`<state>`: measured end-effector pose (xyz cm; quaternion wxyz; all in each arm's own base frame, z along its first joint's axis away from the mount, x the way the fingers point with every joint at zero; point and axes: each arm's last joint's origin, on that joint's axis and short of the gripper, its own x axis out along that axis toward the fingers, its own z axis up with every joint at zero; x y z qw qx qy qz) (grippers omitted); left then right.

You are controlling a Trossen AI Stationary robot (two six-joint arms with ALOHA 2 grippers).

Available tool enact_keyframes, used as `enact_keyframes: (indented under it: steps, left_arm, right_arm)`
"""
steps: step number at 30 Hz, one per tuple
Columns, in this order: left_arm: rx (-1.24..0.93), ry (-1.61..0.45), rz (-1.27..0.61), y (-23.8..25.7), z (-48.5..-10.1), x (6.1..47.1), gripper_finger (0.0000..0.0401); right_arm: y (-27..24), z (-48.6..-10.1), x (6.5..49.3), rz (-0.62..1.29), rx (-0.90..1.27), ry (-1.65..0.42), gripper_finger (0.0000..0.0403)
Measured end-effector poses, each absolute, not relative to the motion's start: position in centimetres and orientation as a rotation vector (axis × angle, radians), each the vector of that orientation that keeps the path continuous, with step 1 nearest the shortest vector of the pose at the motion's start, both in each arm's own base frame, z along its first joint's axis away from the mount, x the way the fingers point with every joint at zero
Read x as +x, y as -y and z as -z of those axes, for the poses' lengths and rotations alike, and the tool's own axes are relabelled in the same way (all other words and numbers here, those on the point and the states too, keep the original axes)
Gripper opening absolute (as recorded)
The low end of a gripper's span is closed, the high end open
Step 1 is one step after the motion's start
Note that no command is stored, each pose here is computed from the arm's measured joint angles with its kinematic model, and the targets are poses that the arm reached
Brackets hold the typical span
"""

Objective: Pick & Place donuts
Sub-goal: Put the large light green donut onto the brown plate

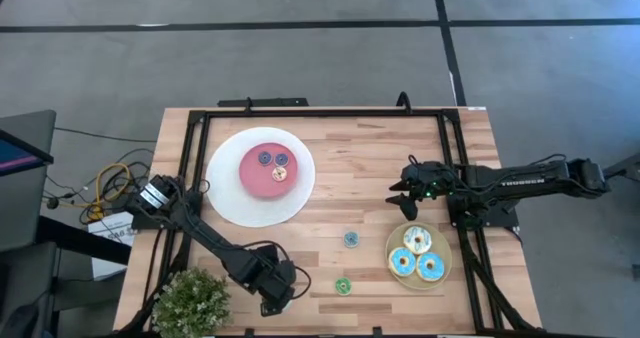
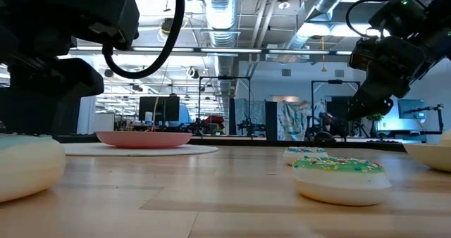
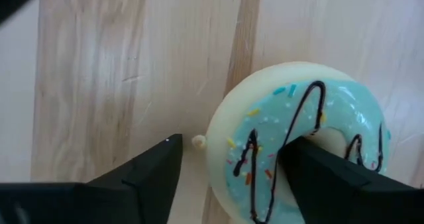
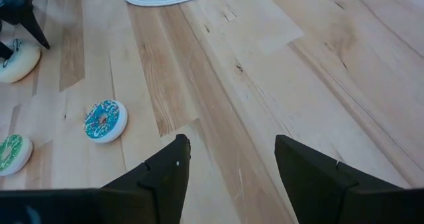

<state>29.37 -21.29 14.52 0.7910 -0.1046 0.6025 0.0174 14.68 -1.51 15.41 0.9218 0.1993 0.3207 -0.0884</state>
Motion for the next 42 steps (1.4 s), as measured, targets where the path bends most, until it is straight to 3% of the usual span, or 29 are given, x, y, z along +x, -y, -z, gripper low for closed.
enact_keyframes:
  steps: [10, 22, 28, 31, 38, 42]
  left_arm:
    - [-0.233, -1.297, -0.044, 21.3, -14.6, 29.4, 0.0194]
    - [-0.254, -1.296, -0.065, 20.5, -14.7, 29.9, 0.0185]
    - [-0.31, -1.266, -0.083, 18.5, -15.9, 32.1, 0.0185]
    - [-0.223, -1.201, -0.058, 17.2, -16.9, 33.7, 0.0185]
    - [0.245, -1.01, 0.027, 14.3, -19.6, 37.0, 0.0185]
    - [0.303, -0.864, -0.016, 11.9, -22.3, 39.7, 0.0185]
  right_arm:
    - [1.5, -15.4, 14.7, 0.181, 0.409, -0.659, 0.021]
    - [1.5, -15.4, 14.7, 0.181, 0.409, -0.659, 0.021]
    - [1.5, -15.4, 14.7, 0.182, 0.409, -0.659, 0.021]
    - [1.5, -15.4, 14.7, 0.181, 0.409, -0.655, 0.021]
    - [1.5, -15.5, 14.8, 0.179, 0.409, -0.643, 0.021]
    - [1.5, -15.6, 14.8, 0.178, 0.409, -0.64, 0.021]
